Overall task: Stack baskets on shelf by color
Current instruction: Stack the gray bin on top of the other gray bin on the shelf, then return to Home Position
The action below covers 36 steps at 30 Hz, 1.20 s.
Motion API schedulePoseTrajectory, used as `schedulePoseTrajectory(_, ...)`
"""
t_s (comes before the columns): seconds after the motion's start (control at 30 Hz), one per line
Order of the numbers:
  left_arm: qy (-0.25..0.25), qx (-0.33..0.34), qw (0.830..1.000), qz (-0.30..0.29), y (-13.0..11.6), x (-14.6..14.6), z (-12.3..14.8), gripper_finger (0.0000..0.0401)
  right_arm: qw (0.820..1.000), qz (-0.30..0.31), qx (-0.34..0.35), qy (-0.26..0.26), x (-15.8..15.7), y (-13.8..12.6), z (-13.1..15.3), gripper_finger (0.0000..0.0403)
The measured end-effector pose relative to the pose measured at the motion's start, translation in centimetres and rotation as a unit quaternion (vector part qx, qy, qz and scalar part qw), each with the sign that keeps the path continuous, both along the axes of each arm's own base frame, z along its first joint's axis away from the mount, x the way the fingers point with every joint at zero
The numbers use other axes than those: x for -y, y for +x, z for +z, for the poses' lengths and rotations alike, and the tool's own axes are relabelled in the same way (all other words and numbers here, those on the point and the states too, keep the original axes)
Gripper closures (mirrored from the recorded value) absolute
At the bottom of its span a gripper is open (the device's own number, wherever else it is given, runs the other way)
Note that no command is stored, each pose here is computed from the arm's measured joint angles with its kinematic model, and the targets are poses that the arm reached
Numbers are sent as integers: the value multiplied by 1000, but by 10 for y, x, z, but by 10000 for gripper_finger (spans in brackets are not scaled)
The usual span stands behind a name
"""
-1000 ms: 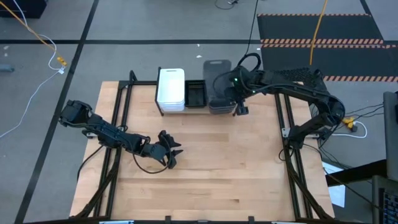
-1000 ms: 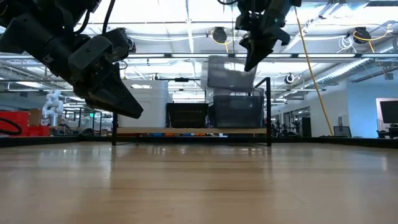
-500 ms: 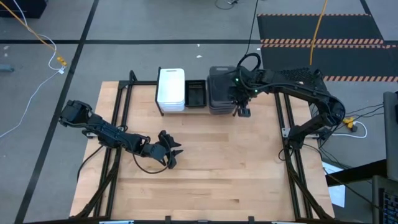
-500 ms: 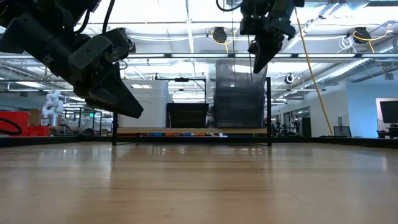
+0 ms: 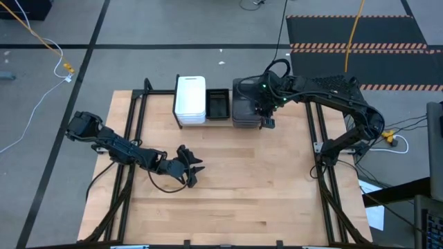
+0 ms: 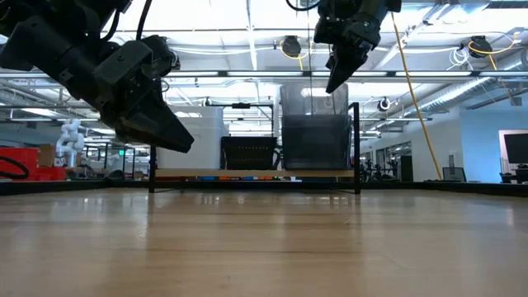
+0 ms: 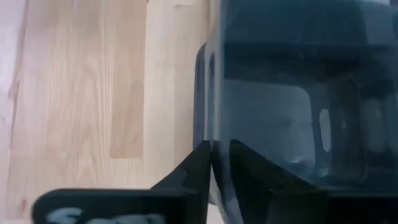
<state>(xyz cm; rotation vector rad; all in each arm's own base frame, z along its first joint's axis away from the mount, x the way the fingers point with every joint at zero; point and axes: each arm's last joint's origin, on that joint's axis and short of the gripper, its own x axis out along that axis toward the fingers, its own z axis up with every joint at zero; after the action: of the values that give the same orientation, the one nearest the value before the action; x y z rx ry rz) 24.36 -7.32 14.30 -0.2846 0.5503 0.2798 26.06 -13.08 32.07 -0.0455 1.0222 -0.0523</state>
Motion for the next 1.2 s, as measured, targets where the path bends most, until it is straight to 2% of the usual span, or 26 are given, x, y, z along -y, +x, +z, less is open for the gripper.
schedulePoseTrajectory(0.17,2,8,1000,2,0,0,2,256,999,-41,6,9,1,1,0,313)
schedulePoseTrajectory(0.37,-5,30,1000,2,-2,-1,13,256,999,-26,-4,27,-10,4,-24,294)
schedulePoseTrajectory(0.47,-3,44,999,-2,-3,-1,20,256,999,-27,-17,4,-15,1,-34,294)
schedulePoseTrajectory(0.57,9,60,998,0,-6,-3,29,256,999,-27,11,-30,-22,-5,-21,294)
schedulePoseTrajectory(0.67,33,89,995,3,-11,-6,45,256,994,-25,87,-53,-32,-19,7,294)
schedulePoseTrajectory(0.77,70,132,989,12,-18,-10,66,256,980,-13,200,-16,-47,-35,37,294)
schedulePoseTrajectory(0.87,108,166,980,5,-27,-13,86,256,946,34,318,47,-69,-51,43,296)
schedulePoseTrajectory(1.0,172,159,972,-19,-51,-17,104,256,909,68,403,75,-97,-71,14,309)
schedulePoseTrajectory(1.1,198,152,968,9,-73,-27,113,256,893,78,435,86,-109,-89,-9,322)
schedulePoseTrajectory(1.2,199,159,967,26,-89,-37,105,256,886,93,444,98,-118,-107,-34,333)
